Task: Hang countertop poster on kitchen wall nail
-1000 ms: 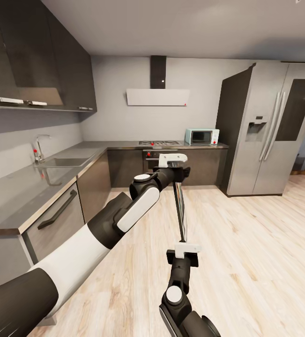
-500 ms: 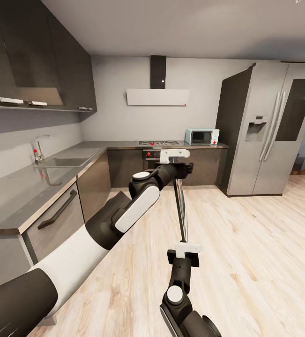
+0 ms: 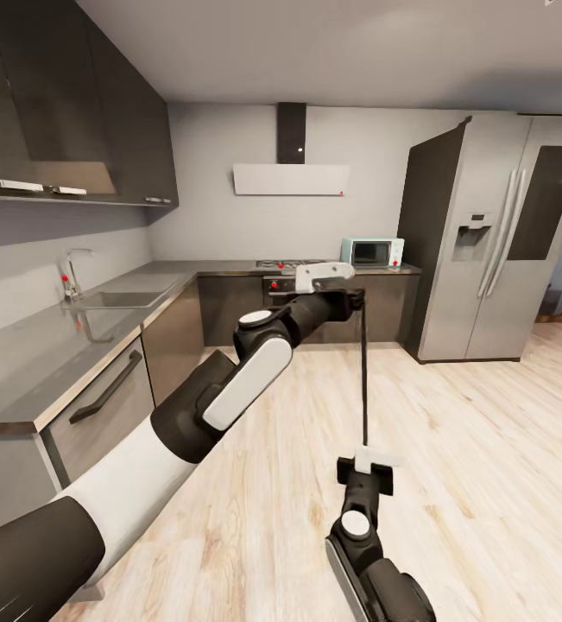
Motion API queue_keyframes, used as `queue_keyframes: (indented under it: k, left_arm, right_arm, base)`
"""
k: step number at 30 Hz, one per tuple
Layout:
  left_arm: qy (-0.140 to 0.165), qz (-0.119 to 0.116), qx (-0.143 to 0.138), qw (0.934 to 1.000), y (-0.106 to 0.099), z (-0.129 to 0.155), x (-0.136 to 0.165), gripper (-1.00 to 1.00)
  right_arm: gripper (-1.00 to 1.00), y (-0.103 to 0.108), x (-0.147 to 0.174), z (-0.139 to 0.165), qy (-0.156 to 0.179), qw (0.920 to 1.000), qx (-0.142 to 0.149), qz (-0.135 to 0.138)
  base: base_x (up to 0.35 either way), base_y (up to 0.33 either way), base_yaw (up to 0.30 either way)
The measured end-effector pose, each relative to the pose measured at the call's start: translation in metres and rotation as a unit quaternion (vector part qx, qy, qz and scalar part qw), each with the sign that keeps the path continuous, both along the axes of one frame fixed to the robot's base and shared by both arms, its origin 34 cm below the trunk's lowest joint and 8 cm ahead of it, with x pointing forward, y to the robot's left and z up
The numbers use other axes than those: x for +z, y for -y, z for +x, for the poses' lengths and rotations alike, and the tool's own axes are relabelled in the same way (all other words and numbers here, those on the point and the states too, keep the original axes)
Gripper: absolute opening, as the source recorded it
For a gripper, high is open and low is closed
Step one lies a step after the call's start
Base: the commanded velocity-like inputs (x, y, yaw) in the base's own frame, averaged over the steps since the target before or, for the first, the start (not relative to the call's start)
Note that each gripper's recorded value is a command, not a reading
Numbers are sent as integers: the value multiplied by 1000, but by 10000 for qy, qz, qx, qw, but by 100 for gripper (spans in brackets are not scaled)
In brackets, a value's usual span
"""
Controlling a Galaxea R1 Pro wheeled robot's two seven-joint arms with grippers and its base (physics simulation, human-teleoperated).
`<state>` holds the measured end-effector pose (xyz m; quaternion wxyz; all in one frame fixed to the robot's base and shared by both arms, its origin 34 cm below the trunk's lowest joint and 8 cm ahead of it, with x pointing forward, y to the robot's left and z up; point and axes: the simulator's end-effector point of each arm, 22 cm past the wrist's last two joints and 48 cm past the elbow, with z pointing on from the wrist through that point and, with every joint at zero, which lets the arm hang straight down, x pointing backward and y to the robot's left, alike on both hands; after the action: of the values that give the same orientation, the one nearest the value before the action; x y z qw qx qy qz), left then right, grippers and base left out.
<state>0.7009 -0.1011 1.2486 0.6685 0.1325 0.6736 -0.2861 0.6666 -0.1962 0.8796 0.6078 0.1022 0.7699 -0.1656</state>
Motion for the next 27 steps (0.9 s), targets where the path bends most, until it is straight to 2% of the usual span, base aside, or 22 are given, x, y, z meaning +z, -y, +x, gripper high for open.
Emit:
queue_keyframes:
  k: [3,8,11,14,16,18,20,21,26,27]
  left_arm:
    - [-74,-63,-68,9999,2,-2,0,100]
    - [-145,-102,-14,9998,0,-1,-1,100]
    - [-195,-92,47,9998,-8,4,-5,100]
    - [-451,-144,49,9989,-22,13,-18,100]
    - [-619,-181,62,9979,-33,18,-27,100]
    - [-759,-186,156,9968,-49,27,-36,100]
    - [-806,-180,208,9964,-56,30,-39,100]
    - [-835,-168,257,9960,-62,34,-42,100]
    - [-922,-128,391,9949,-78,42,-52,100]
    - [-1052,-92,484,9932,-89,47,-68,100]
  right_arm:
    - [-100,17,-3,3,2,9999,-113,120]
    - [-100,40,-6,14,125,9990,70,422]
    - [-100,43,-8,17,139,9984,186,517]
    - [-100,44,-8,22,202,9971,457,575]
    - [-100,55,-6,25,331,9959,529,653]
    - [-100,67,-5,28,445,9930,724,823]
    - [-100,70,-5,30,484,9904,895,930]
    - [-100,72,-5,31,516,9877,1056,1031]
    - [-100,88,-5,29,616,9793,1415,1313]
    - [-100,98,-4,27,662,9753,1582,1391]
  base:
    - [0,0,0]
    - [0,0,0]
    - [0,0,0]
    - [0,0,0]
    - [0,0,0]
    - [0,0,0]
    - [0,0,0]
    - [0,0,0]
    - [0,0,0]
    - [0,0,0]
